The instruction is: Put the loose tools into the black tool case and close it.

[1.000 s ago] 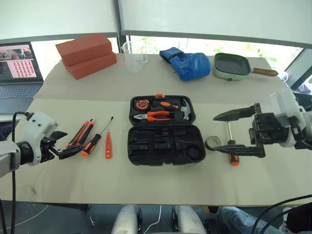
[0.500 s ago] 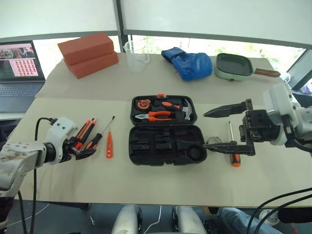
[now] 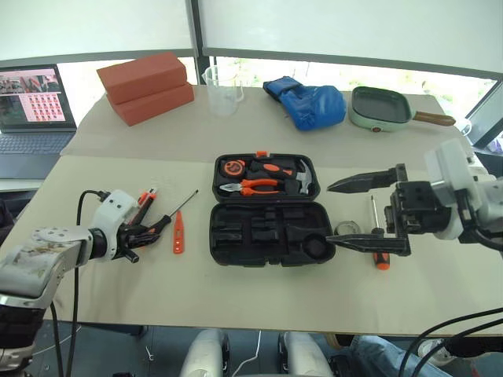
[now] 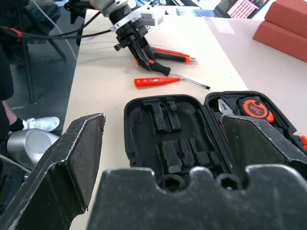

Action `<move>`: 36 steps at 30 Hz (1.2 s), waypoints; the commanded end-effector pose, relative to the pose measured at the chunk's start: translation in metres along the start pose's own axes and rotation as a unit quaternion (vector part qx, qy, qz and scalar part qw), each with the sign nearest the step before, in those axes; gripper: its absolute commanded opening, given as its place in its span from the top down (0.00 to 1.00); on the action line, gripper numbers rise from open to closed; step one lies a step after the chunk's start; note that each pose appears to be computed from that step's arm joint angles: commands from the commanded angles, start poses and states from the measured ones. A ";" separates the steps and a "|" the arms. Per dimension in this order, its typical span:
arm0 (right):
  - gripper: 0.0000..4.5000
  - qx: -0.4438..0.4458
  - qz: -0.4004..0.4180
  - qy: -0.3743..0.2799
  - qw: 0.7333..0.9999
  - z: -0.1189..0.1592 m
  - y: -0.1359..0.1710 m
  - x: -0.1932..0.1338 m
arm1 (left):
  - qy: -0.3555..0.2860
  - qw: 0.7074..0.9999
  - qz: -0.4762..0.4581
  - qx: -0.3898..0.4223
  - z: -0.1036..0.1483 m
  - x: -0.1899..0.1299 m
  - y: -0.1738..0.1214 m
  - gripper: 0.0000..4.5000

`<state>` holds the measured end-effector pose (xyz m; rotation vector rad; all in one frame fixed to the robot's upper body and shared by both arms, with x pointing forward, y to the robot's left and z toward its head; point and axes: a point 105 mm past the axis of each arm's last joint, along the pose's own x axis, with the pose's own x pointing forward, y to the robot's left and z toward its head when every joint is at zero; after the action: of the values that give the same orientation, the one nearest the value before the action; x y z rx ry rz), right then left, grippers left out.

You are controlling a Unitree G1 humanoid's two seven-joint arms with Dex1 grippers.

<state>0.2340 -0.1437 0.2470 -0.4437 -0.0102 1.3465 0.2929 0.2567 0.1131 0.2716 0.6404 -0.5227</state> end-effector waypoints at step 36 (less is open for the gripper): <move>0.00 0.061 -0.130 0.026 0.989 -0.028 0.012 -0.036 | -0.080 0.864 -0.240 0.436 0.140 0.089 -0.099 0.79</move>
<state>0.2244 -0.1847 0.2152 -0.3470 0.0992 1.0802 0.3628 0.0887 0.1389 0.9107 0.3097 -1.3374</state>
